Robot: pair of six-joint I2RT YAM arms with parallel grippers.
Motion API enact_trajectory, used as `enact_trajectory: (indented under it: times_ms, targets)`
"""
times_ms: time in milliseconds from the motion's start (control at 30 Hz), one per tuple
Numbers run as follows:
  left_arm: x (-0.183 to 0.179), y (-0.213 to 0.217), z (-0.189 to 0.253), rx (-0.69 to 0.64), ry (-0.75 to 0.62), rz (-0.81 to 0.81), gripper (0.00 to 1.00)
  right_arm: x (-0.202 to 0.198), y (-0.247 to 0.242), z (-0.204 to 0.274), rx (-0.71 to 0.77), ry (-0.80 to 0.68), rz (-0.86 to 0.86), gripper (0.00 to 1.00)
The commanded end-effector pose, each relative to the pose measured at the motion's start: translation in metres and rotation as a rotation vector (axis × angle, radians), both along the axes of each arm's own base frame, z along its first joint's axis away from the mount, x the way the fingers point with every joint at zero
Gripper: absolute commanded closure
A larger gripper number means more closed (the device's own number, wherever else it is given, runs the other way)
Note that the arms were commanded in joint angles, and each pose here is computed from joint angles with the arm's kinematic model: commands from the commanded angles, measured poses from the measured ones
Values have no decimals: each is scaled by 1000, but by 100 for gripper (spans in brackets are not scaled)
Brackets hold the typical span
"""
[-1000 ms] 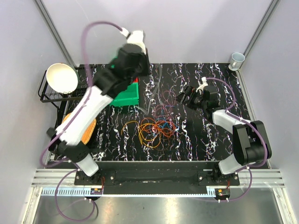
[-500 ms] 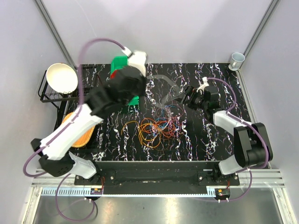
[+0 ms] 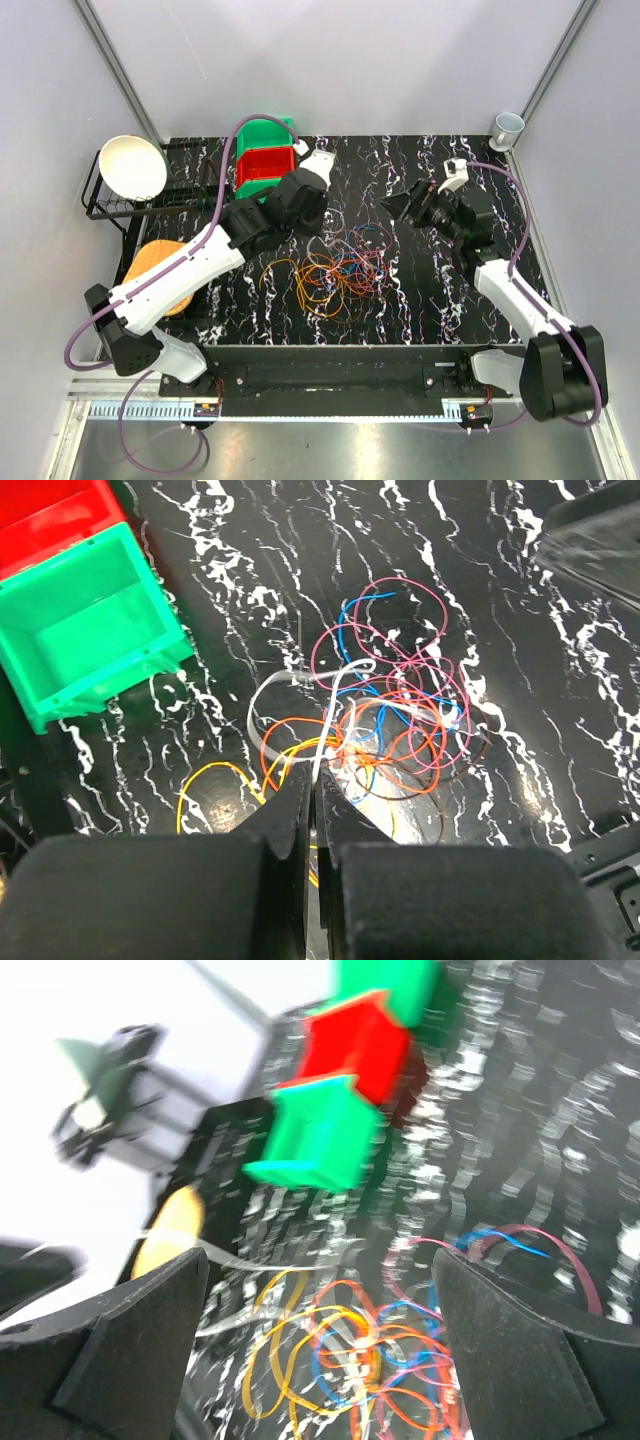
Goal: Untangle the cables
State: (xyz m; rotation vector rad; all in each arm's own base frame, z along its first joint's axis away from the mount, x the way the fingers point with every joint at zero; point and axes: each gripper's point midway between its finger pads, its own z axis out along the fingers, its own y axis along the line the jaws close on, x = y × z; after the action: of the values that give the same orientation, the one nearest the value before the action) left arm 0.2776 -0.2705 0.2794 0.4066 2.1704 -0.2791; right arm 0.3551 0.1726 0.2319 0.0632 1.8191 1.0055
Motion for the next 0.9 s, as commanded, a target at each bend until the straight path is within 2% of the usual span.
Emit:
enact_trajectory:
  times_ms: [0,267,567,867]
  targets:
    - [0,-18,4,-63,14,-64,100,-37,29,32,33,-157,226,0]
    - [3,-29,28,-127,41,-135,100,-67,78,36,17,-242,472,0]
    - [8,-34,16,-114,99,-151,100,-77,98,38,56,-264,576,0]
    - [21,-34,15,-162,125,-96,100,-82,119,28,36,-250,583,0]
